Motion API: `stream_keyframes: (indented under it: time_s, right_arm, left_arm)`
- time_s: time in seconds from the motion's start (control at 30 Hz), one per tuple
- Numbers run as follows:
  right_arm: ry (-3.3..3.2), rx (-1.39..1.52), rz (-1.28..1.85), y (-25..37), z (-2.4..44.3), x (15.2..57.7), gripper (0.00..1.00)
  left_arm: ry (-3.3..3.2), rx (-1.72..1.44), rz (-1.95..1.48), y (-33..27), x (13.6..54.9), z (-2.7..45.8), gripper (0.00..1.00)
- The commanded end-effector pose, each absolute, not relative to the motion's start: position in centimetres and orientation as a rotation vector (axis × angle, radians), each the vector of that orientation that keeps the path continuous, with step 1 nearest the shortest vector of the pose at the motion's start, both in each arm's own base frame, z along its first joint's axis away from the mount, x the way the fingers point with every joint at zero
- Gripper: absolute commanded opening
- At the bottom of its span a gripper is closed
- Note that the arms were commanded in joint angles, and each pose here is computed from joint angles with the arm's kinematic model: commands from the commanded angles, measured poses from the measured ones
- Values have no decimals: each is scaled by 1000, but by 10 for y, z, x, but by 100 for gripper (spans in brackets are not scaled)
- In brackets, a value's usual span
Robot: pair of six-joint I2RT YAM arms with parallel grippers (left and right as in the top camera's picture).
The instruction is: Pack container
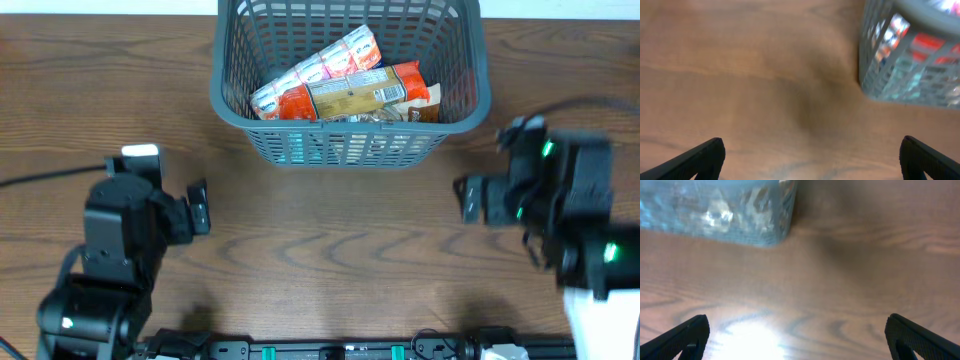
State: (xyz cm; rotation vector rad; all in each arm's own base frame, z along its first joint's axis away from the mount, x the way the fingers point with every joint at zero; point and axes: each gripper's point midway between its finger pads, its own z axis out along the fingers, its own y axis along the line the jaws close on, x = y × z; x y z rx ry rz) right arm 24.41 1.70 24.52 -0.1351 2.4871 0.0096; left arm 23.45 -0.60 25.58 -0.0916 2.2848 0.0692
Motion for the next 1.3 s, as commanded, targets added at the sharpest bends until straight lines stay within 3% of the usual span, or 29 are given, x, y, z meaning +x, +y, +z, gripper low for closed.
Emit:
stream_keyframes:
  time_s: [0.0, 0.13, 1.07, 1.27]
  right_arm:
    - [2456, -55, -44, 12, 230, 220, 99]
    - [2349, -108, 0, 22, 227, 206, 99]
    - [2291, -72, 51, 25, 231, 196, 99]
    - [2185, -29, 42, 15, 249, 182, 99]
  left_arm:
    - [2287, -140, 43, -6, 224, 239, 99]
    - [2285, -165, 24, -5, 213, 221, 99]
    - [2220, -178, -3, -6, 212, 227, 98]
    - [2220, -178, -3, -6, 212, 227, 98]
